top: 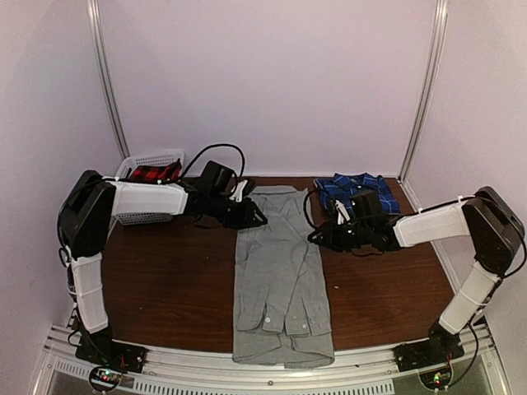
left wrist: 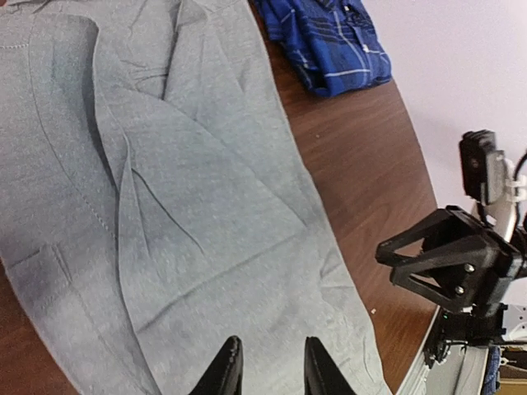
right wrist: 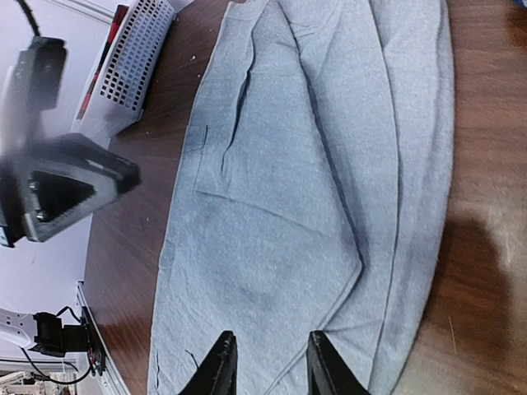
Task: Fold and stack the long sleeve shirts
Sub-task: Adjust the sleeve of the rectangle-folded shirt, then adjust the rectangle-folded shirt at the center of the board.
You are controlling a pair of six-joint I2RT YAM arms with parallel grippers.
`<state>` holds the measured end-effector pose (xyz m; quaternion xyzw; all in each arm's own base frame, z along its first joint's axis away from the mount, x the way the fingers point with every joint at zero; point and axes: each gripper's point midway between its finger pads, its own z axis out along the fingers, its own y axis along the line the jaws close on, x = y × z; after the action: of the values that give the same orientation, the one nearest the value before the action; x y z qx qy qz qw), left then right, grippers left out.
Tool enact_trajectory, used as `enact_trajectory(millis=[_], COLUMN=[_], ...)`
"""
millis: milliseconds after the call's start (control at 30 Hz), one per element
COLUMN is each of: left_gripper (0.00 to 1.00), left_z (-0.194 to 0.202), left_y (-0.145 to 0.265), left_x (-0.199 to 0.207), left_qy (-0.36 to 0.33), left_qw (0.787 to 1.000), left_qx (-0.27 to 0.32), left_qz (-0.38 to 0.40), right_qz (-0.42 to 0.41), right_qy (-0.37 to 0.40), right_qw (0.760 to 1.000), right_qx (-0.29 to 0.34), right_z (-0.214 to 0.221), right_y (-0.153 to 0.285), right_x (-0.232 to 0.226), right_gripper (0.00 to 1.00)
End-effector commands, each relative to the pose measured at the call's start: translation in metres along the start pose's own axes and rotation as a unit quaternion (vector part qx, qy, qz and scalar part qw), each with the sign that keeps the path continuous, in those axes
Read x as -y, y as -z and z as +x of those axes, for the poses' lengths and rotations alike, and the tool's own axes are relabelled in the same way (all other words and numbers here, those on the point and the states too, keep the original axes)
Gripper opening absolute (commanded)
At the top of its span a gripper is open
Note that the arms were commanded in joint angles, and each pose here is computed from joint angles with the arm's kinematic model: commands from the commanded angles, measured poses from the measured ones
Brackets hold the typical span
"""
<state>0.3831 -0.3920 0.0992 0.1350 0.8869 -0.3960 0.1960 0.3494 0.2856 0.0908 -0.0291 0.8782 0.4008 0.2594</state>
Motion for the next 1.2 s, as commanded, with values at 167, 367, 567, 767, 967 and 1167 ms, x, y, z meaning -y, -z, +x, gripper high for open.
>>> enact_trajectory(millis=[167, 367, 567, 767, 967, 1167], left_gripper=[0.28, 0.3, 0.31, 0.31, 0.31, 0.31], left_z=[0.059, 0.12, 0.136, 0.128, 0.122, 0.113], left_y=[0.064, 0.083, 0.075, 0.06, 0.051, 0.041], left_x=[0.008, -0.017, -0.031, -0.041, -0.059, -0.064], left_qy=[0.016, 0.056, 0.061, 0.052, 0.05, 0.051], left_qw=[1.0, 0.998, 0.997, 0.997, 0.996, 0.995], left_qx=[-0.008, -0.033, -0.05, -0.05, -0.04, -0.034], left_qz=[0.016, 0.001, -0.01, -0.028, -0.067, -0.077], right_qz=[0.039, 0.053, 0.092, 0.112, 0.123, 0.131], right_qy=[0.012, 0.009, 0.006, 0.001, -0.003, -0.002], right_qw=[0.999, 0.997, 0.995, 0.993, 0.992, 0.991], right_qx=[-0.034, -0.05, -0.041, -0.036, -0.028, -0.026], right_z=[0.06, 0.096, 0.1, 0.096, 0.088, 0.081], right_y=[0.041, 0.055, 0.054, 0.04, 0.025, 0.014], right_x=[0.001, 0.002, 0.022, 0.033, 0.04, 0.043], right_gripper=[0.31, 0.34, 0.37, 0.38, 0.37, 0.36])
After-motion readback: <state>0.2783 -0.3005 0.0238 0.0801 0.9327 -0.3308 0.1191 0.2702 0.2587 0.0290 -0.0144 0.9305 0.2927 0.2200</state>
